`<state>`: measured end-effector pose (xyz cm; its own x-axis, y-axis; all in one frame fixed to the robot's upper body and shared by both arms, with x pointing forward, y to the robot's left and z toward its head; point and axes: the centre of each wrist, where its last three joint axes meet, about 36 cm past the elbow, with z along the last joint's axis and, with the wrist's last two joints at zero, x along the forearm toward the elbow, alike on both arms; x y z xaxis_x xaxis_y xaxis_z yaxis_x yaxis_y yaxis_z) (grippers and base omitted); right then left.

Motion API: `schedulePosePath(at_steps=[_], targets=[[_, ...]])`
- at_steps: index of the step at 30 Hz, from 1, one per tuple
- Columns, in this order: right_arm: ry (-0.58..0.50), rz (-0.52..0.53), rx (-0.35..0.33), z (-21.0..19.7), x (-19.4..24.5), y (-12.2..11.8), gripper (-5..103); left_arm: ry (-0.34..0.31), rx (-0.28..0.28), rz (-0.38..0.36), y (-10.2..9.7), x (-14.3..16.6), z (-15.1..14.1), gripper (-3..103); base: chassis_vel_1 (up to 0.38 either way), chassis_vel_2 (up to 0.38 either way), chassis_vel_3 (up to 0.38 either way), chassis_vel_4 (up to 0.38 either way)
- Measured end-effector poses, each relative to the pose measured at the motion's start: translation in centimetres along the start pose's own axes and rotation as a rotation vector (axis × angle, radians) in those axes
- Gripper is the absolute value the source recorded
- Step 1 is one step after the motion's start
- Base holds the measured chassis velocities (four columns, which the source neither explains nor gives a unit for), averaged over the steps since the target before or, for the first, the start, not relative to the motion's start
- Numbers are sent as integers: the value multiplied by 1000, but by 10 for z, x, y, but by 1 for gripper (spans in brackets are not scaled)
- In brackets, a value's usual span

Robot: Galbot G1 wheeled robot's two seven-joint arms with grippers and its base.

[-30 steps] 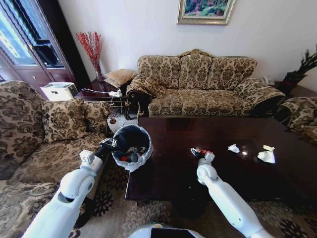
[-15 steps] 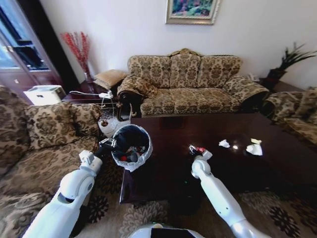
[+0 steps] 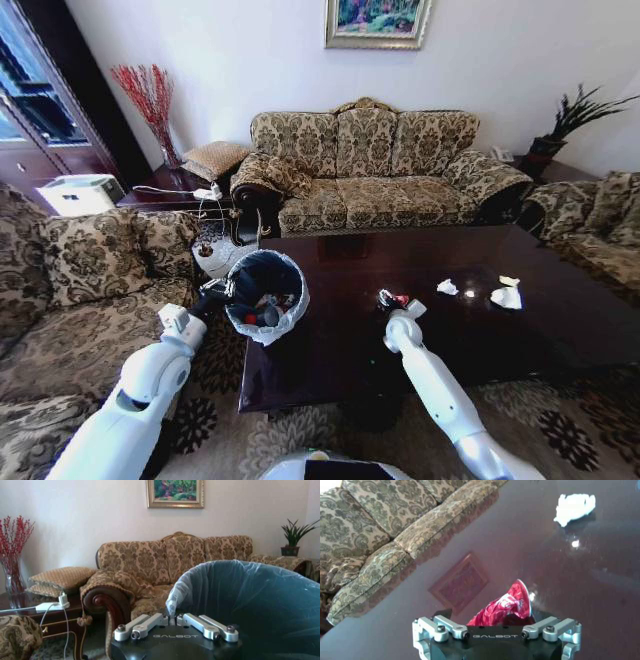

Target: Move to the front of the table and place the trash on the table into the trash bin.

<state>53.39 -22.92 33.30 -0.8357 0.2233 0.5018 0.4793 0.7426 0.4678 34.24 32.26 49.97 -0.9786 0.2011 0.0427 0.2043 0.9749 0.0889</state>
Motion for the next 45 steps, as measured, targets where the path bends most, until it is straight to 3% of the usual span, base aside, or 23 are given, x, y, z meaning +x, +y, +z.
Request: schedulePosePath(at_steps=[9, 11, 14, 17, 21, 25, 28, 38, 45], targets=[[33, 18, -44, -3, -5, 1, 100, -6, 10, -3, 3, -3, 2, 3, 0, 0, 0, 0], [32, 18, -43, -3, -6, 0, 96, -6, 11, -3, 3, -3, 2, 3, 0, 0, 0, 0], [31, 16, -42, -5, -7, -1, 80, -4, 14, -5, 4, -4, 4, 3, 0, 0, 0, 0], [32, 16, -41, -5, -7, -1, 75, -5, 16, -6, 4, -5, 5, 3, 0, 0, 0, 0], [34, 13, -39, -3, -8, -2, 53, -5, 17, -8, 5, -6, 5, 3, 0, 0, 0, 0], [35, 10, -39, -3, -8, -2, 47, -4, 17, -9, 5, -7, 6, 3, 0, 0, 0, 0], [35, 6, -37, -2, -8, -2, 34, -5, 17, -10, 6, -7, 6, 3, 0, 0, 0, 0], [25, -6, -12, -1, -8, -6, 12, -7, 19, -8, 6, -7, 7, 3, 0, 0, 0, 0], [23, -10, 4, 1, -7, -6, 10, -9, 16, -9, 7, -7, 7, 3, 0, 0, 0, 0]])
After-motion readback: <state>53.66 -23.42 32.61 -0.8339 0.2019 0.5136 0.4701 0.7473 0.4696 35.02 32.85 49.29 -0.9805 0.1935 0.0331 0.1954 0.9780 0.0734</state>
